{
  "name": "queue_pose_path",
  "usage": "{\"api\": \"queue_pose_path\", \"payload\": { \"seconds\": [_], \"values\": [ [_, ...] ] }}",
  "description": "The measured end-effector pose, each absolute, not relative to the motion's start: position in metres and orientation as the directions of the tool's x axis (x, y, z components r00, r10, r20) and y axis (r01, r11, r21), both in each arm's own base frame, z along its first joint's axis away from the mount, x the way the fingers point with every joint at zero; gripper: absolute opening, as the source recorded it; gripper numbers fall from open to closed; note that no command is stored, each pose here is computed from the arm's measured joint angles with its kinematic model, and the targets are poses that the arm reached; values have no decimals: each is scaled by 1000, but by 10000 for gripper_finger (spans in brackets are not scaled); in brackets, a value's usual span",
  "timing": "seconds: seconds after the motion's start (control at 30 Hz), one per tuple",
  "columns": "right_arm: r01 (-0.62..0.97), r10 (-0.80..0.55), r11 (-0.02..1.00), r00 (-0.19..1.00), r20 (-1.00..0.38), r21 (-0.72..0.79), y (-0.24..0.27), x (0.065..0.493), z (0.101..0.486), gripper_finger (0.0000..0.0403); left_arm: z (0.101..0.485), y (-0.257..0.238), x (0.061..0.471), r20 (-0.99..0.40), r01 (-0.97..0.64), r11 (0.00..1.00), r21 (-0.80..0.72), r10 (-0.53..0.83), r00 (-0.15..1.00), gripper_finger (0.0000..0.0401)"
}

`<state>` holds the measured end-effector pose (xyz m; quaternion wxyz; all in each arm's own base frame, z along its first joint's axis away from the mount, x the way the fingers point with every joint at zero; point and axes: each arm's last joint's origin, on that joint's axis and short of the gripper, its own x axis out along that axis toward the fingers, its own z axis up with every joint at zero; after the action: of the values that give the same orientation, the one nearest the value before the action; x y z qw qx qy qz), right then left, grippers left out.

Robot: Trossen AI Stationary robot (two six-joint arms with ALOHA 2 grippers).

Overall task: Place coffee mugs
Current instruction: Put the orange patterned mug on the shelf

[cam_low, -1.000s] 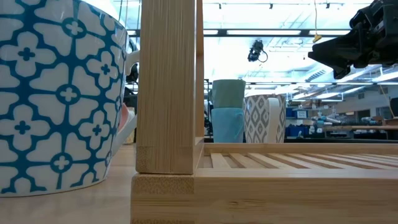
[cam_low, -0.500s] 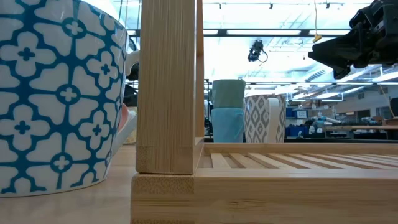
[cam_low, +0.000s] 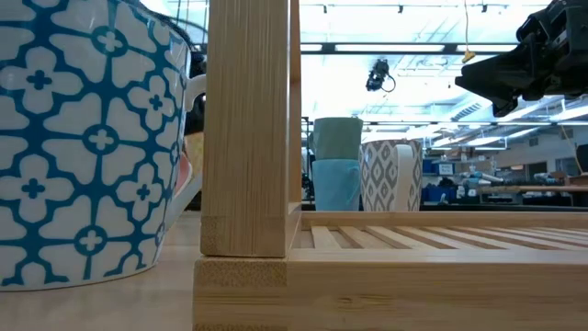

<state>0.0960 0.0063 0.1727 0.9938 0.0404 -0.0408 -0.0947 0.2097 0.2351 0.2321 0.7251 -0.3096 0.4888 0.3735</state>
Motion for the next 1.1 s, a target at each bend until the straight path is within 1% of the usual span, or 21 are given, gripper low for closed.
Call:
{"api": "queue_pose_path", "payload": {
  "seconds": [0.3, 0.43, 0.57, 0.87, 1.1],
  "values": [
    [184, -191, 979, 979, 73, 88, 6, 96, 173, 135, 288, 206, 246, -930, -747, 660, -83, 218, 296, 29],
    [185, -191, 979, 979, 74, 88, 6, 96, 173, 135, 312, 184, 262, -924, -690, 718, -88, 201, 326, 29],
    [185, -191, 979, 979, 73, 88, 6, 96, 173, 135, 334, 159, 278, -908, -648, 754, -111, 189, 375, 29],
    [185, -191, 979, 979, 73, 86, 6, 96, 173, 135, 377, 87, 310, -836, -525, 825, -211, 127, 534, 29],
    [183, -191, 977, 979, 73, 105, 6, 96, 173, 135, 390, 23, 331, -745, -387, 864, -322, 22, 667, 29]
  ]
}}
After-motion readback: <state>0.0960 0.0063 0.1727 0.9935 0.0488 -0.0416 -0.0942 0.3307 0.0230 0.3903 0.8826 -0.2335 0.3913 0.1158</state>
